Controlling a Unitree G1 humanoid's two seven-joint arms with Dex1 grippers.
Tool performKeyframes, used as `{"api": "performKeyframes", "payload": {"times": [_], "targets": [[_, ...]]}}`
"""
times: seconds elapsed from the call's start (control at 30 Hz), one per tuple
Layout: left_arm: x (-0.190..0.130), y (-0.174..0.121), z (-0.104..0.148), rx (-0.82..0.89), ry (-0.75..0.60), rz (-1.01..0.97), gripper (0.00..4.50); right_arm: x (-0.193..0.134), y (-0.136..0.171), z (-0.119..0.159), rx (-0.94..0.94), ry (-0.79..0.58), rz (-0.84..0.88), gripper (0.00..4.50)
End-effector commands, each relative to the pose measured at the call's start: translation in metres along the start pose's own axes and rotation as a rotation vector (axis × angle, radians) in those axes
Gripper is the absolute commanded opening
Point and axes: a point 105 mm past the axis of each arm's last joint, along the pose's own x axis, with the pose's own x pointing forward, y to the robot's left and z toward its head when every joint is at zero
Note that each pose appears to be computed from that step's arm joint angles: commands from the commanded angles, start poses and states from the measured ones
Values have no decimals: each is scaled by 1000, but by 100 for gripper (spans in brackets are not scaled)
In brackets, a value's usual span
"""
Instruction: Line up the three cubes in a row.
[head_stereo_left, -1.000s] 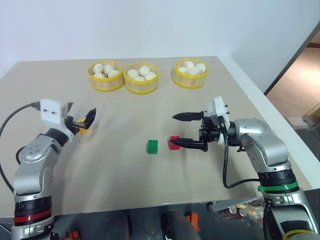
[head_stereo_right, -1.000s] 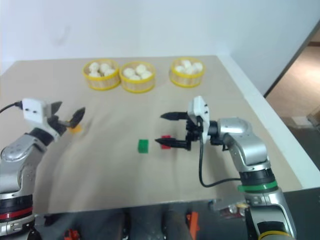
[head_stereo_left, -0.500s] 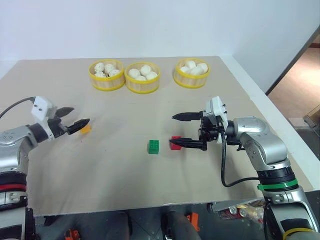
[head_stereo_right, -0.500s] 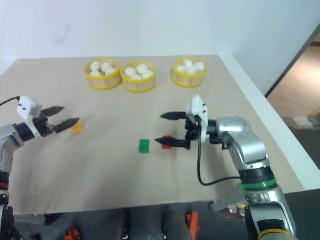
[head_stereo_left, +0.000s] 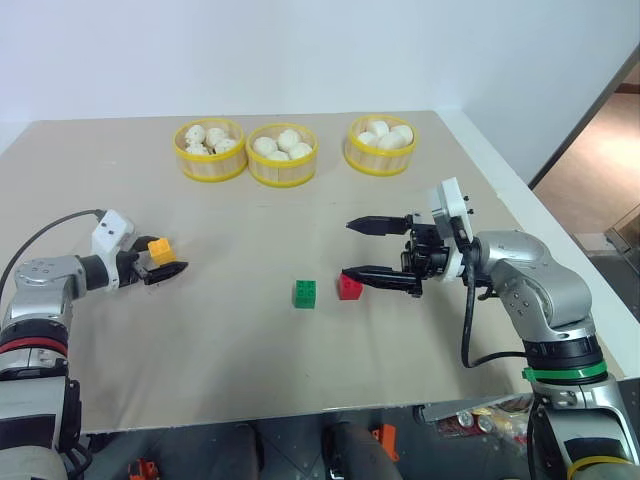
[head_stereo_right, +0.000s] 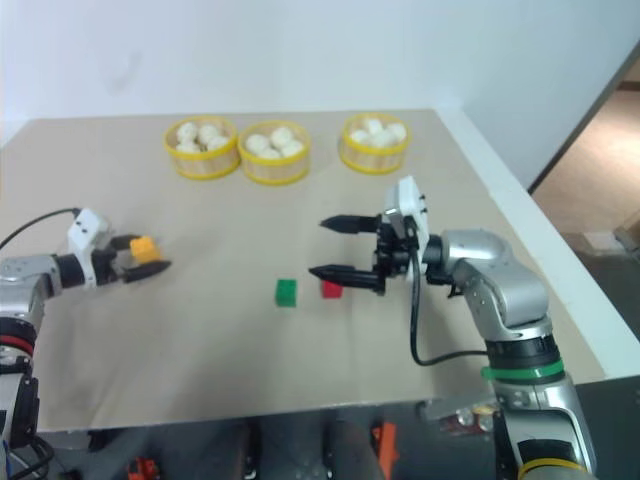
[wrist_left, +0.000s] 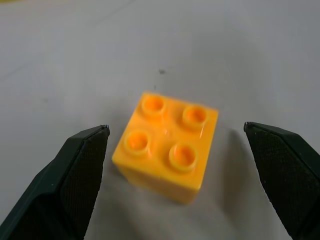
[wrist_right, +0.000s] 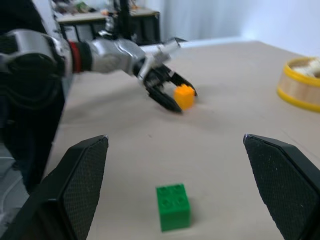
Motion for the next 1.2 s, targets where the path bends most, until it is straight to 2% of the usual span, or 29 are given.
{"api": "performKeyframes", "payload": {"times": [0.03,0.1,0.13,0.4,0.7,0.87,1.03,1.2], "targets": [[0,1,4,48,10,-17,448,-1,4,21,-60,-71,27,450],[3,-3,1,51,15,-43,448,-1,4,21,-70,-67,28,450],[5,-5,1,52,15,-58,394,-2,4,20,-74,-61,28,450],[11,-8,5,91,24,-94,136,-2,1,9,-90,-20,23,450],[13,-23,3,134,35,-190,136,-3,1,4,-102,2,11,450],[23,-62,15,235,-7,-354,136,-4,1,3,-112,13,1,450],[30,-102,33,264,-77,-439,136,-4,0,2,-115,24,-7,450],[38,-141,36,267,-95,-498,136,-4,-1,0,-116,32,-8,450]]}}
